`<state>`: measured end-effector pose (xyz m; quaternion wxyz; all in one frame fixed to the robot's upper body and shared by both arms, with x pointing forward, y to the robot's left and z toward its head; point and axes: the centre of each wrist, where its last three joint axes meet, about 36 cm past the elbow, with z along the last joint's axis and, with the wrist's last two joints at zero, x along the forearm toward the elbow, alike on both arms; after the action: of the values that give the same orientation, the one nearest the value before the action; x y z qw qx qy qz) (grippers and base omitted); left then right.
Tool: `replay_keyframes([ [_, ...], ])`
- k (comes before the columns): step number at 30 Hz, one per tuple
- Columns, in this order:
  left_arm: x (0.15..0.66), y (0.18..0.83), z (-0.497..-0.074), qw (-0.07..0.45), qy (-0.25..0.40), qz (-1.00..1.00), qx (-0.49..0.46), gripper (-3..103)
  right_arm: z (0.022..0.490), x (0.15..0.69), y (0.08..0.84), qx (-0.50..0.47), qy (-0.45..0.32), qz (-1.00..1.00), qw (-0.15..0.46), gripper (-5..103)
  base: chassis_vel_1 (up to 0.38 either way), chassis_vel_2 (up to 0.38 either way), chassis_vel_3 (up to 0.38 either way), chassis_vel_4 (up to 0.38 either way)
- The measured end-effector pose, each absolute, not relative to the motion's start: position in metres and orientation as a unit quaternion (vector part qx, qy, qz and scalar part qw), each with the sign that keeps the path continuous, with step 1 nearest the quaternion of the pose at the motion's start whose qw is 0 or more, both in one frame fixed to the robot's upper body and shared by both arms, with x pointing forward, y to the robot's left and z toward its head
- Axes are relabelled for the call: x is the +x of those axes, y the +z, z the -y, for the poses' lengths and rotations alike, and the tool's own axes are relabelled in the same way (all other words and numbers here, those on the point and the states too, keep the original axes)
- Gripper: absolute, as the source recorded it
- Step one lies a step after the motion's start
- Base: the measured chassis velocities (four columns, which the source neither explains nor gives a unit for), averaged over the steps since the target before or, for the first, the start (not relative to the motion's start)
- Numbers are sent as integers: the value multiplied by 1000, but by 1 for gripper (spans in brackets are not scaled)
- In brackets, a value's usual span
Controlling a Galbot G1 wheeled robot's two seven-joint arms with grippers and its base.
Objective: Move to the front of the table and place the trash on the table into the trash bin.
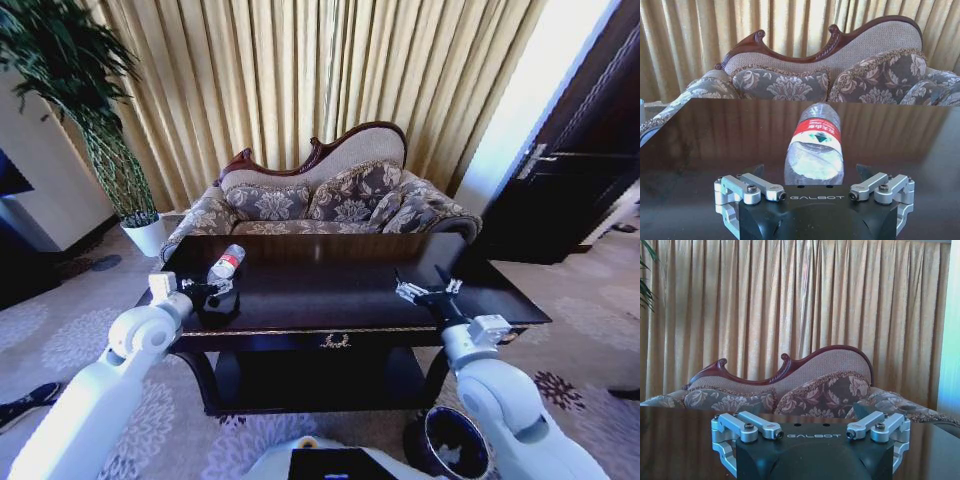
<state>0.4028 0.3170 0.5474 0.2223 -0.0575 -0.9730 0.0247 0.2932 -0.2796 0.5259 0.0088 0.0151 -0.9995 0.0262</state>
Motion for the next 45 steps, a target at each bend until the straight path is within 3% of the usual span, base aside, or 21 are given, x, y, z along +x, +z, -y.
replay_keyframes([
  [16, 414, 544, -319, 227, 25, 972, -57, 102, 280, 293, 525, 13, 28, 1000, 5, 100, 0, 0, 0, 0],
  [20, 414, 542, -319, 230, 32, 971, -59, 93, 280, 293, 526, 13, 28, 1000, 1, 100, 0, 0, 0, 0],
  [21, 414, 542, -319, 231, 36, 971, -60, 82, 280, 293, 527, 13, 27, 1000, 0, 100, 0, 0, 0, 0],
  [23, 414, 542, -318, 231, 37, 970, -60, 82, 280, 293, 527, 13, 27, 1000, 0, 100, 0, 0, 0, 0],
  [26, 413, 542, -318, 231, 38, 970, -60, 66, 281, 293, 527, 12, 28, 1000, -2, 100, 0, 0, 0, 0],
  [29, 412, 542, -319, 230, 39, 971, -59, 60, 281, 293, 527, 12, 28, 1000, -2, 100, 0, 0, 0, 0],
  [31, 411, 542, -319, 230, 39, 971, -59, 49, 281, 293, 527, 11, 28, 1000, -2, 100, 0, 0, 0, 0],
  [36, 407, 543, -320, 226, 35, 972, -56, 36, 280, 293, 527, 13, 28, 1000, -2, 100, 0, 0, 0, 0],
  [38, 406, 543, -320, 221, 33, 973, -56, 36, 280, 293, 527, 14, 27, 1000, -2, 100, 0, 0, 0, 0],
  [41, 401, 539, -317, 159, 4, 985, -61, 28, 278, 293, 537, 36, 8, 999, 1, 100, 0, 0, 0, 0],
  [42, 401, 539, -317, 159, 4, 985, -61, 28, 278, 293, 537, 36, 8, 999, 1, 100, 0, 0, 0, 0],
  [45, 395, 541, -311, 77, -39, 991, -98, 28, 280, 301, 555, 74, -10, 997, -1, 100, 0, 0, 0, 0],
])
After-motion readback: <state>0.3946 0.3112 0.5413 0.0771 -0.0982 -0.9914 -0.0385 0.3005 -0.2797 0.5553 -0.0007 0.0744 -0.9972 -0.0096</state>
